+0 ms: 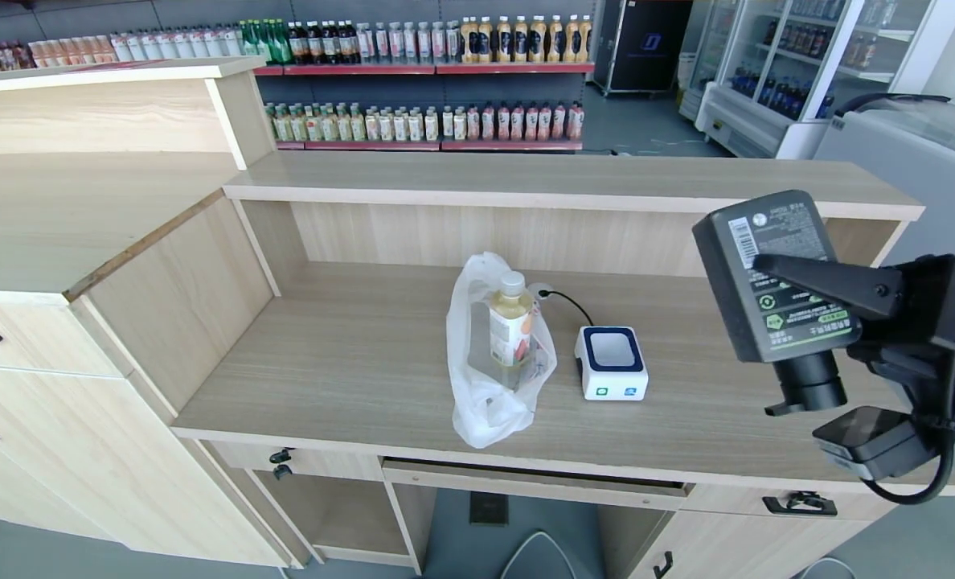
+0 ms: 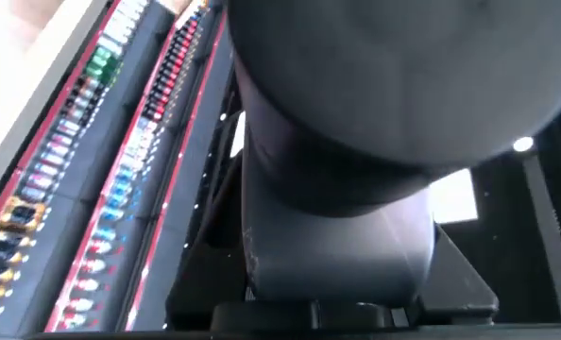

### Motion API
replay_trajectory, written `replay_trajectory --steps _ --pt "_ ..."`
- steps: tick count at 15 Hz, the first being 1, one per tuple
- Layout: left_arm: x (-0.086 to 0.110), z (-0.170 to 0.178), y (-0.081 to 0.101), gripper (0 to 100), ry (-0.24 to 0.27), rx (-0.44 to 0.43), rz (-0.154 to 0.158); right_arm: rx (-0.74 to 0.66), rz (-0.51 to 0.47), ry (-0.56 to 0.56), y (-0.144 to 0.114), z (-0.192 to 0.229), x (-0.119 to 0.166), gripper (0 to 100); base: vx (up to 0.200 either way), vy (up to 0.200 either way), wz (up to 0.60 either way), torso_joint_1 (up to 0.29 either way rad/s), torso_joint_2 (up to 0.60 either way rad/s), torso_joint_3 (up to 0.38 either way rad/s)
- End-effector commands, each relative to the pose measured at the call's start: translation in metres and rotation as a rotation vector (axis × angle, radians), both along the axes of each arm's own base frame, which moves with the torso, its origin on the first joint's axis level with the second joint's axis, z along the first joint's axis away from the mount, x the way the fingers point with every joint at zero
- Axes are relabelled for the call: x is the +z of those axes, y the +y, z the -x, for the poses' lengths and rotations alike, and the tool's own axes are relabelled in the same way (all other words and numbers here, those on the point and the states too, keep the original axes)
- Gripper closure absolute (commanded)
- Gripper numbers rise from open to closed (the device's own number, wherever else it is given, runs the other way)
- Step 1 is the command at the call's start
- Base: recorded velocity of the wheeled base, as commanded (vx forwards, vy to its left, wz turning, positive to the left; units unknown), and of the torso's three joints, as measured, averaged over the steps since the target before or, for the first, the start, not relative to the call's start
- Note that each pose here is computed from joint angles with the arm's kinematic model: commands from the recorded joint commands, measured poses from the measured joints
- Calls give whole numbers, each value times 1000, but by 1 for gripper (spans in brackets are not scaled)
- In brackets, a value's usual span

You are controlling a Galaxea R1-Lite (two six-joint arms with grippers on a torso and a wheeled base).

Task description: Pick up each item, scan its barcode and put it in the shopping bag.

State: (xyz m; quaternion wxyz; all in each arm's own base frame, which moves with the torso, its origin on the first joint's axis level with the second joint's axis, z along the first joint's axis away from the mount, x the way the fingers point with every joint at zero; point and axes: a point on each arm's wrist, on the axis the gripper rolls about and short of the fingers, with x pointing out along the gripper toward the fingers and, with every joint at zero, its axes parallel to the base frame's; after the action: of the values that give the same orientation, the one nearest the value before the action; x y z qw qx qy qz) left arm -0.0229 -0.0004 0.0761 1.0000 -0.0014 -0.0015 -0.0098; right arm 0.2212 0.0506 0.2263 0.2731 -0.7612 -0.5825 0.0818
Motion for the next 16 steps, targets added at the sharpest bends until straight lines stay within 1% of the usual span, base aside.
replay_trajectory --steps 1,3,6,10,12,16 --pt "0 0 0 0 1 0 0 123 50 -88 27 31 4 100 0 0 0 0 0 0" --pt "0 0 0 0 1 0 0 162 57 -122 34 40 6 100 0 0 0 0 0 0" --pt "0 0 0 0 1 0 0 168 48 -143 32 47 12 100 0 0 0 0 0 0" --pt "0 0 0 0 1 0 0 198 19 -95 29 65 18 100 0 0 0 0 0 0" --pt "0 0 0 0 1 0 0 250 0 -91 32 78 23 100 0 0 0 0 0 0" --pt "0 0 0 0 1 0 0 258 -5 -102 30 85 25 100 0 0 0 0 0 0"
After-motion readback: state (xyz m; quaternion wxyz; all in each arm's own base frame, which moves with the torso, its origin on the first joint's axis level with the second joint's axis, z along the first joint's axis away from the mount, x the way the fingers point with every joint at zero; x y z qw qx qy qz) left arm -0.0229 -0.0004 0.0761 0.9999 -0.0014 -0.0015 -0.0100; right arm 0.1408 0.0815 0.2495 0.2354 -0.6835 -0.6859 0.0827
